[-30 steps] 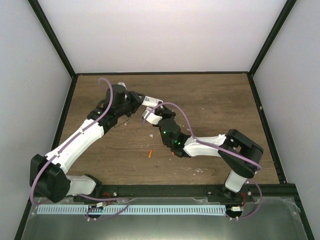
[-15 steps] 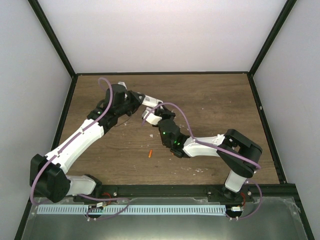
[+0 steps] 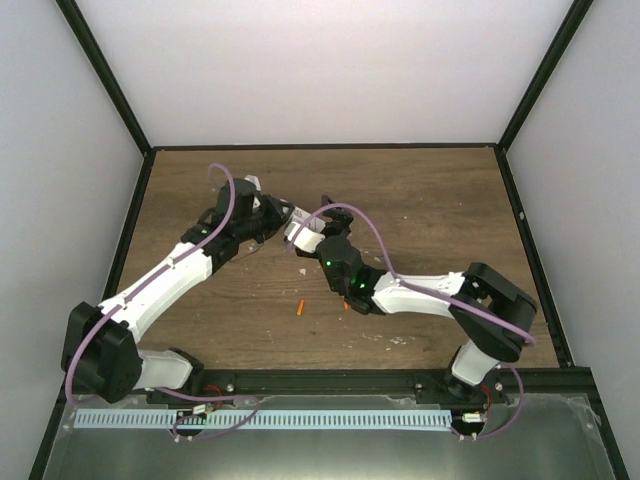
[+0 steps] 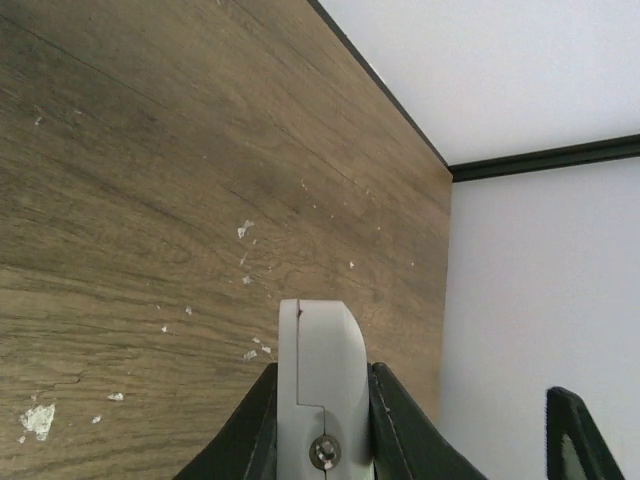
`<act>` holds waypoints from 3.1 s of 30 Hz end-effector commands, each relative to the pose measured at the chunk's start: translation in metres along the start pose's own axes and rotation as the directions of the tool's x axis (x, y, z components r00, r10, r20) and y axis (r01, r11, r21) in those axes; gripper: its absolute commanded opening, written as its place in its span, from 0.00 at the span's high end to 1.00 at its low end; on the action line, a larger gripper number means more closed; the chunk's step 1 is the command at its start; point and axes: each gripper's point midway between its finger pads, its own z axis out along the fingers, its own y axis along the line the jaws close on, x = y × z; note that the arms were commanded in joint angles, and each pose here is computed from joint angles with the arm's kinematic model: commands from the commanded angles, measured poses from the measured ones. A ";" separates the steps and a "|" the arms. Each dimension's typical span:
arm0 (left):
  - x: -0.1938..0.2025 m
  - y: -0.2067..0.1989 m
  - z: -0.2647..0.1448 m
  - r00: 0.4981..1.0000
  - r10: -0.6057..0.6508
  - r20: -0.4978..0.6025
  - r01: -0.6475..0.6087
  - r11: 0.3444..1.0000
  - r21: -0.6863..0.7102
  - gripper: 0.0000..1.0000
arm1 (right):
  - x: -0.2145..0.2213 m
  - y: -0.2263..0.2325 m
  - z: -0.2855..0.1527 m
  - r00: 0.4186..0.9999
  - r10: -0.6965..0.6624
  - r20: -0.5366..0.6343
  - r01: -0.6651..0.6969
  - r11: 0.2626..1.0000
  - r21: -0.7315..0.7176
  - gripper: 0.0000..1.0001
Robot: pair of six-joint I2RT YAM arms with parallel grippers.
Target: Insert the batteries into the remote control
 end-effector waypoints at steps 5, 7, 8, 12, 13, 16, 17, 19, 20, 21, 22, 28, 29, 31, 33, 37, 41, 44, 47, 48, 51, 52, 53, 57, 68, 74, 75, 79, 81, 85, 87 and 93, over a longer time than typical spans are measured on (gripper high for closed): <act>-0.003 -0.038 -0.010 0.986 0.167 0.021 -0.169 0.970 0.177 1.00 | -0.011 0.016 -0.014 0.981 0.194 0.014 -0.178 0.923 -0.342 0.00; -0.001 -0.044 -0.013 0.975 0.221 0.027 -0.222 0.952 0.211 1.00 | -0.009 0.014 -0.020 0.972 0.234 0.013 -0.210 0.893 -0.398 0.00; -0.001 -0.046 -0.015 0.969 0.246 0.027 -0.246 0.944 0.218 1.00 | -0.008 0.012 -0.022 0.968 0.252 0.015 -0.224 0.884 -0.411 0.00; 0.004 -0.049 -0.022 0.940 0.340 0.025 -0.336 0.909 0.245 1.00 | -0.005 -0.004 -0.033 0.944 0.327 0.037 -0.279 0.857 -0.432 0.00; 0.007 -0.050 -0.023 0.930 0.366 0.018 -0.358 0.897 0.259 1.00 | -0.004 -0.008 -0.035 0.939 0.341 0.041 -0.290 0.852 -0.436 0.00; 0.014 -0.050 -0.024 0.909 0.417 -0.014 -0.394 0.868 0.300 1.00 | -0.001 -0.014 -0.039 0.925 0.377 0.045 -0.315 0.829 -0.462 0.00; 0.017 -0.049 -0.024 0.904 0.426 -0.028 -0.397 0.862 0.315 1.00 | 0.000 -0.015 -0.041 0.922 0.384 0.043 -0.319 0.819 -0.477 0.00; 0.023 -0.049 -0.024 0.892 0.449 -0.051 -0.405 0.845 0.350 1.00 | 0.000 -0.015 -0.044 0.918 0.395 0.041 -0.320 0.798 -0.510 0.00; 0.025 -0.050 -0.024 0.887 0.459 -0.059 -0.408 0.836 0.367 1.00 | -0.001 -0.014 -0.047 0.917 0.397 0.041 -0.318 0.789 -0.525 0.00; 0.026 -0.050 -0.024 0.881 0.468 -0.065 -0.412 0.829 0.379 1.00 | -0.001 -0.012 -0.049 0.916 0.398 0.041 -0.315 0.780 -0.540 0.00; 0.029 -0.051 -0.024 0.874 0.481 -0.073 -0.417 0.819 0.395 1.00 | -0.002 -0.011 -0.051 0.915 0.401 0.040 -0.314 0.771 -0.555 0.00; 0.035 -0.060 -0.030 0.835 0.545 -0.072 -0.460 0.764 0.453 1.00 | -0.002 -0.001 -0.057 0.911 0.411 0.021 -0.313 0.725 -0.614 0.00; 0.036 -0.061 -0.031 0.829 0.555 -0.070 -0.467 0.756 0.459 1.00 | -0.001 0.000 -0.058 0.911 0.411 0.022 -0.311 0.723 -0.616 0.00; 0.037 -0.063 -0.032 0.816 0.573 -0.069 -0.482 0.742 0.466 1.00 | -0.002 -0.002 -0.059 0.910 0.413 0.025 -0.311 0.723 -0.616 0.00; 0.038 -0.061 -0.032 0.811 0.580 -0.074 -0.488 0.741 0.462 1.00 | -0.001 -0.003 -0.059 0.910 0.414 0.026 -0.312 0.724 -0.615 0.01; 0.038 -0.055 -0.031 0.804 0.589 -0.079 -0.498 0.741 0.450 1.00 | -0.002 -0.006 -0.061 0.909 0.416 0.029 -0.311 0.722 -0.618 0.03; 0.037 -0.050 -0.030 0.805 0.588 -0.080 -0.502 0.747 0.437 1.00 | 0.003 -0.006 -0.061 0.913 0.407 0.013 -0.314 0.725 -0.612 0.07; 0.034 -0.050 -0.031 0.807 0.586 -0.075 -0.502 0.747 0.435 1.00 | 0.008 -0.004 -0.062 0.915 0.403 0.002 -0.317 0.723 -0.614 0.09; 0.035 -0.051 -0.033 0.806 0.587 -0.073 -0.501 0.743 0.443 1.00 | 0.011 -0.003 -0.062 0.916 0.402 -0.008 -0.320 0.719 -0.617 0.10; 0.034 -0.052 -0.034 0.805 0.588 -0.071 -0.503 0.741 0.445 1.00 | 0.012 -0.001 -0.062 0.916 0.402 -0.011 -0.322 0.717 -0.619 0.11; 0.034 -0.053 -0.035 0.806 0.588 -0.071 -0.501 0.740 0.449 1.00 | 0.015 0.002 -0.062 0.915 0.402 -0.021 -0.326 0.710 -0.624 0.12; 0.035 -0.053 -0.035 0.806 0.588 -0.071 -0.500 0.739 0.451 1.00 | 0.016 0.003 -0.062 0.915 0.402 -0.023 -0.327 0.709 -0.625 0.12; 0.035 -0.054 -0.036 0.806 0.588 -0.072 -0.499 0.739 0.454 1.00 | 0.017 0.003 -0.062 0.915 0.404 -0.024 -0.329 0.708 -0.625 0.12; 0.037 -0.055 -0.036 0.802 0.593 -0.077 -0.496 0.732 0.467 1.00 | 0.019 0.004 -0.061 0.914 0.405 -0.030 -0.333 0.704 -0.627 0.16; 0.039 -0.057 -0.038 0.800 0.594 -0.082 -0.489 0.726 0.482 1.00 | 0.023 0.004 -0.058 0.912 0.408 -0.035 -0.340 0.709 -0.618 0.22; 0.040 -0.056 -0.039 0.802 0.592 -0.080 -0.488 0.726 0.484 1.00 | 0.022 0.005 -0.058 0.911 0.411 -0.038 -0.342 0.700 -0.627 0.28; 0.040 -0.056 -0.039 0.801 0.593 -0.081 -0.488 0.726 0.484 1.00 | 0.022 0.005 -0.058 0.911 0.411 -0.038 -0.341 0.699 -0.629 0.30; 0.040 -0.055 -0.039 0.801 0.593 -0.081 -0.490 0.728 0.480 1.00 | 0.021 0.004 -0.060 0.910 0.412 -0.039 -0.342 0.695 -0.633 0.38; 0.039 -0.054 -0.038 0.803 0.590 -0.081 -0.490 0.731 0.475 1.00 | 0.020 0.003 -0.060 0.910 0.413 -0.036 -0.341 0.695 -0.633 0.41; 0.038 -0.052 -0.037 0.807 0.586 -0.077 -0.492 0.738 0.462 1.00 | 0.021 0.003 -0.061 0.912 0.409 -0.040 -0.340 0.696 -0.632 0.47; 0.035 -0.052 -0.037 0.809 0.583 -0.069 -0.496 0.741 0.453 1.00 | 0.022 0.003 -0.060 0.912 0.408 -0.044 -0.341 0.695 -0.632 0.50; 0.025 -0.054 -0.038 0.807 0.589 -0.036 -0.524 0.743 0.417 1.00 | 0.032 0.013 -0.062 0.917 0.390 -0.084 -0.349 0.684 -0.640 0.53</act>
